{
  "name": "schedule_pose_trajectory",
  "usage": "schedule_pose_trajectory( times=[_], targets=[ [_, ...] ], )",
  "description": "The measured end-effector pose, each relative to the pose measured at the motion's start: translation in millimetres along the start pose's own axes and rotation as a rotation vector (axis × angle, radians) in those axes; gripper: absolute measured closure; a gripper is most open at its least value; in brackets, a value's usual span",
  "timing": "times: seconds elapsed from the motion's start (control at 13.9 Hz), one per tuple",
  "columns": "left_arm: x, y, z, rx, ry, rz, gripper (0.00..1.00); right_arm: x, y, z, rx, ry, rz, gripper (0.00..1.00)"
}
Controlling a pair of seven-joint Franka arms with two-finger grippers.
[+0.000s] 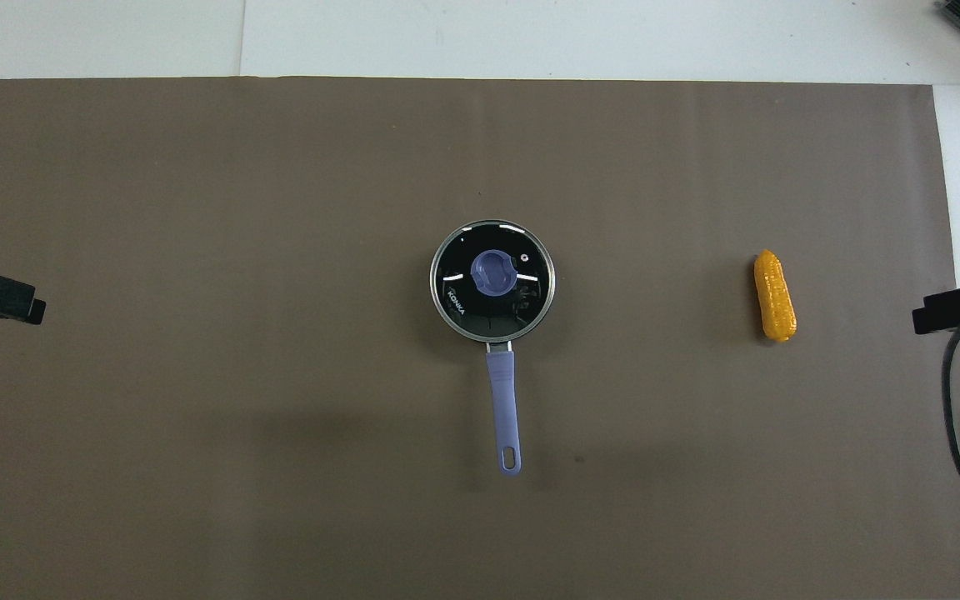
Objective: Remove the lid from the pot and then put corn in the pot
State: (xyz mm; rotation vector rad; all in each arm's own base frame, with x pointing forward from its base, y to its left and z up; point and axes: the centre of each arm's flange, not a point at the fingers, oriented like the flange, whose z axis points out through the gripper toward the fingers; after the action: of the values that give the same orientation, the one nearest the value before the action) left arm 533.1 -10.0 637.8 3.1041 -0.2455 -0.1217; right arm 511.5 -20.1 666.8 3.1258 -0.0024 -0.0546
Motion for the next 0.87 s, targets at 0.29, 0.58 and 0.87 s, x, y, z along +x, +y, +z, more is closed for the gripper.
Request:
schedule_pose_trajectory(
  times=[0.29,0.58,0.87],
  targets=[
    [0.0,-0.2,0.0,0.000,0.000,0.000,0.00,0.0,0.0,0.2,0.000,0.000,0.000,0.00],
    [0.0,-0.2,0.0,0.000,0.000,0.000,0.00,0.1,0.0,0.2,0.000,-0.001,0.000,0.00],
    [0.0,0.0,0.0,0.000,0.000,0.000,0.00,-0.7,3.3,-1.8,0.000,0.004,-0.001,0.00]
  ],
)
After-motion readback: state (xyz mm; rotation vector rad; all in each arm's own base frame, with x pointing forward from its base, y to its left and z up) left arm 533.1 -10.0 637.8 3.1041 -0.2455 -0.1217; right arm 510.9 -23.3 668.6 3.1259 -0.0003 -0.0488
